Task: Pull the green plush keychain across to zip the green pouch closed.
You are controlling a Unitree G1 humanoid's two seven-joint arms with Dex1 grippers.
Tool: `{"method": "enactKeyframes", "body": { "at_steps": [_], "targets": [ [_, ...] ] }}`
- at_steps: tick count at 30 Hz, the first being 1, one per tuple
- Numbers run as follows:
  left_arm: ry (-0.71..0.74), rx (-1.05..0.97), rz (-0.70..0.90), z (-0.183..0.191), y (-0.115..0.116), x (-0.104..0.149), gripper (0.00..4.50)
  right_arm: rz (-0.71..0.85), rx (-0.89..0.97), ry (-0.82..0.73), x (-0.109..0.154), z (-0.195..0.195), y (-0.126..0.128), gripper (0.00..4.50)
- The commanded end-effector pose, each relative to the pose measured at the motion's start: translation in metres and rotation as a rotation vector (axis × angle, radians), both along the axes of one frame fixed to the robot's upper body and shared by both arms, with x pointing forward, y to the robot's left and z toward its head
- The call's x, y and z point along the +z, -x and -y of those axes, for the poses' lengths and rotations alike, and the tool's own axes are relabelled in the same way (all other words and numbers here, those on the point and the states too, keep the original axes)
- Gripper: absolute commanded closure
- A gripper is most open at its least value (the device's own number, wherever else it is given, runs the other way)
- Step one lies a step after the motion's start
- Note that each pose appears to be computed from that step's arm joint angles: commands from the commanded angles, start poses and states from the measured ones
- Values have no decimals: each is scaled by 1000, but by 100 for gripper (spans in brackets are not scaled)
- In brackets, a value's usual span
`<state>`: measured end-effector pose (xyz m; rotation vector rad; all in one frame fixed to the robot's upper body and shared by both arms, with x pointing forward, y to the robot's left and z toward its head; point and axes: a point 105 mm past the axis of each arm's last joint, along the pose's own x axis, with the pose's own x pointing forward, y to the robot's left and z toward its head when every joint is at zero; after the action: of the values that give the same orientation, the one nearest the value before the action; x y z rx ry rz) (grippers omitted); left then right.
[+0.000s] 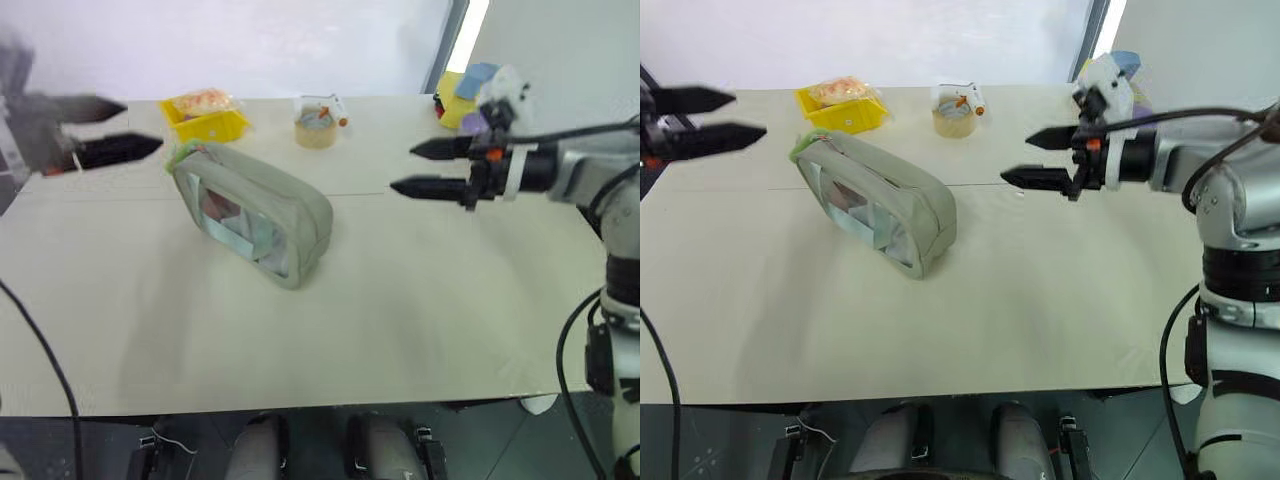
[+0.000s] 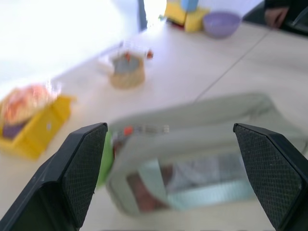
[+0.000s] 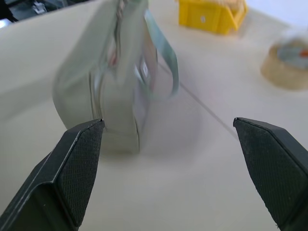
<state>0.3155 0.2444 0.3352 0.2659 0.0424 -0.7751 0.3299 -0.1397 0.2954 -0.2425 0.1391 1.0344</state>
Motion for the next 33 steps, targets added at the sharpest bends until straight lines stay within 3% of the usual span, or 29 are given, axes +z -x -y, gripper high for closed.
{"method": "enactKeyframes", "body": {
  "at_steps": [1, 4, 12, 18, 22, 26, 29, 33],
  "targets": [
    [-38, -48, -17, 10, -11, -15, 2, 29, -5, 14, 3, 2, 2, 3],
    [-20, -59, -35, 13, -20, -28, 2, 47, -42, 36, 1, 3, 1, 3],
    [-29, -62, -8, 16, -21, -28, 2, 65, -30, 42, 8, -3, 4, 3],
    [-73, -16, -21, 0, -8, -31, 2, 44, 55, -24, 17, -40, 15, 3],
    [-100, -57, -67, 0, 5, -49, 2, -4, 143, -44, 1, -85, 22, 3],
    [-94, -89, -59, 8, 14, -46, 2, -38, 202, -62, -14, -130, 27, 3],
    [-90, -93, -59, 10, 22, -44, 2, -27, 247, 28, -42, -159, 29, 3],
    [-92, -85, -66, 13, 26, -50, 2, 29, 232, 147, -67, -166, 21, 3]
  ]
}}
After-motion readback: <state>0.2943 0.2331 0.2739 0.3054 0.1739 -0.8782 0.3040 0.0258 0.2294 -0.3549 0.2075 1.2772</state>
